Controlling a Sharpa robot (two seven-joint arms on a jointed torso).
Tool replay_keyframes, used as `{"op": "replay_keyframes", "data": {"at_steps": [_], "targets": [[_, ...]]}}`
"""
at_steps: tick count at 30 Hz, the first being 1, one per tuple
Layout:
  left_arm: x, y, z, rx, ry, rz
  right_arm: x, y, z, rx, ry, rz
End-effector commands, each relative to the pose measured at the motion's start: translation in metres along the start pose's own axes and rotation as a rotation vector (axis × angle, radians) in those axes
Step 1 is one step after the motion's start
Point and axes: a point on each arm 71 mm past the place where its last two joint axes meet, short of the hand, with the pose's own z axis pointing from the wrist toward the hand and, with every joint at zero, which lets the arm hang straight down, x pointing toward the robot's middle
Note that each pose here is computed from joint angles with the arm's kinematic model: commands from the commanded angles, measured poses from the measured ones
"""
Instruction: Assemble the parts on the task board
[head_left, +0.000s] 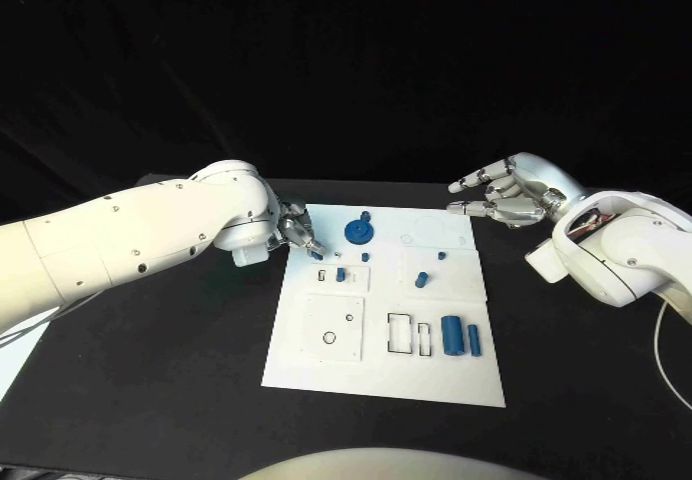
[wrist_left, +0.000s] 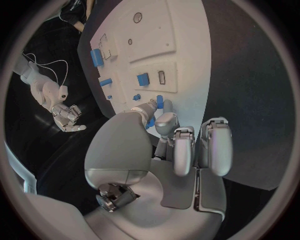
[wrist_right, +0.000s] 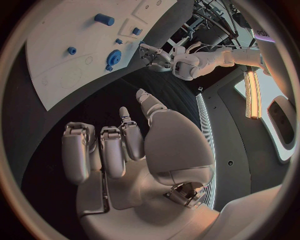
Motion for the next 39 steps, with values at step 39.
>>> {"op": "replay_keyframes", "data": {"at_steps": [39], "targets": [[0.0359,0.0122,0.003,-0.026,0.096,0.166,0.004,-0.001,-0.001,-0.001,0.023,0.001]]}}
